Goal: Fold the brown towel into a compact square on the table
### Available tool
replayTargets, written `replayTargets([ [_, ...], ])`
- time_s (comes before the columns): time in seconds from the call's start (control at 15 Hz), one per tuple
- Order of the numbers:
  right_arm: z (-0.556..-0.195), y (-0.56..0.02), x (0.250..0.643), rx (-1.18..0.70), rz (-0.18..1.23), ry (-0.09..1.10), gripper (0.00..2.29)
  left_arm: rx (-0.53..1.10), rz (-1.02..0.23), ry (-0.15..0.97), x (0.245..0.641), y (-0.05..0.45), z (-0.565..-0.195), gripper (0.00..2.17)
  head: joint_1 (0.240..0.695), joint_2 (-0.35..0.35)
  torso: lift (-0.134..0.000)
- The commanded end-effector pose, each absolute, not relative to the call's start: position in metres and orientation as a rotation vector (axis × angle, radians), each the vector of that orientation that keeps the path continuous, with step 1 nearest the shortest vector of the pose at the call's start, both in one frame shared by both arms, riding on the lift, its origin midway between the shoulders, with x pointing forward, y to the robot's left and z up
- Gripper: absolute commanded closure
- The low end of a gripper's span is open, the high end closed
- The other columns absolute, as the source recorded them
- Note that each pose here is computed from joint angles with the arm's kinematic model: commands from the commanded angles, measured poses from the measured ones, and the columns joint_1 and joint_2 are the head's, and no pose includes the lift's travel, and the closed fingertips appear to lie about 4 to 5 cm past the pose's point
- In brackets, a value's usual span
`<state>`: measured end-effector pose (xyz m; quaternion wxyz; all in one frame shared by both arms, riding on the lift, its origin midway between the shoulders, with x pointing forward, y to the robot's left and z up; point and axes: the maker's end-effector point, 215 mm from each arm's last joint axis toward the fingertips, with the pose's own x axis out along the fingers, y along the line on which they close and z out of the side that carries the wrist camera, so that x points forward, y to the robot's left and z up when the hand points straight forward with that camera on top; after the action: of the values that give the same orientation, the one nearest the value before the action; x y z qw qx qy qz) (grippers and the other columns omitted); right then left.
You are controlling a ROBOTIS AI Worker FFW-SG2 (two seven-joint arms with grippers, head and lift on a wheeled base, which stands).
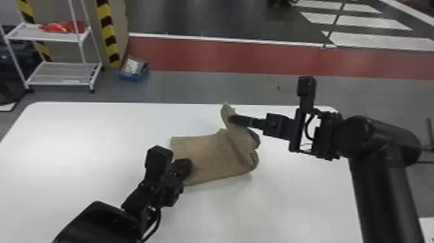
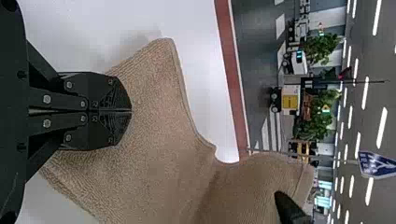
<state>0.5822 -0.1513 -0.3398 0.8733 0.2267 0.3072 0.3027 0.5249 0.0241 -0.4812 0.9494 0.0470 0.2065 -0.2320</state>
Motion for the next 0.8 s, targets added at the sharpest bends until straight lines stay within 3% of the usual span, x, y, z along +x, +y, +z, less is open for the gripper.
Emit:
replayTargets([
  [0.0,-0.334,-0.125,0.582,0.471,0.665,0.665,1.14,0.103,-0.477,0.441,0.520,0.021,-0.483,1.97,0.695,-0.127,-0.110],
  [0.4,-0.356,-0.079,0.561,0.473,0.721,0.742,1.14,0.116,-0.490,0.461,0.511,0.015,-0.484,1.97,0.695,-0.081,-0.110],
  [0.73,-0.381,-0.074,0.558,0.428,0.692,0.769,1.13,0.114,-0.495,0.462,0.508,0.012,-0.485,1.97,0.695,-0.064,-0.110],
])
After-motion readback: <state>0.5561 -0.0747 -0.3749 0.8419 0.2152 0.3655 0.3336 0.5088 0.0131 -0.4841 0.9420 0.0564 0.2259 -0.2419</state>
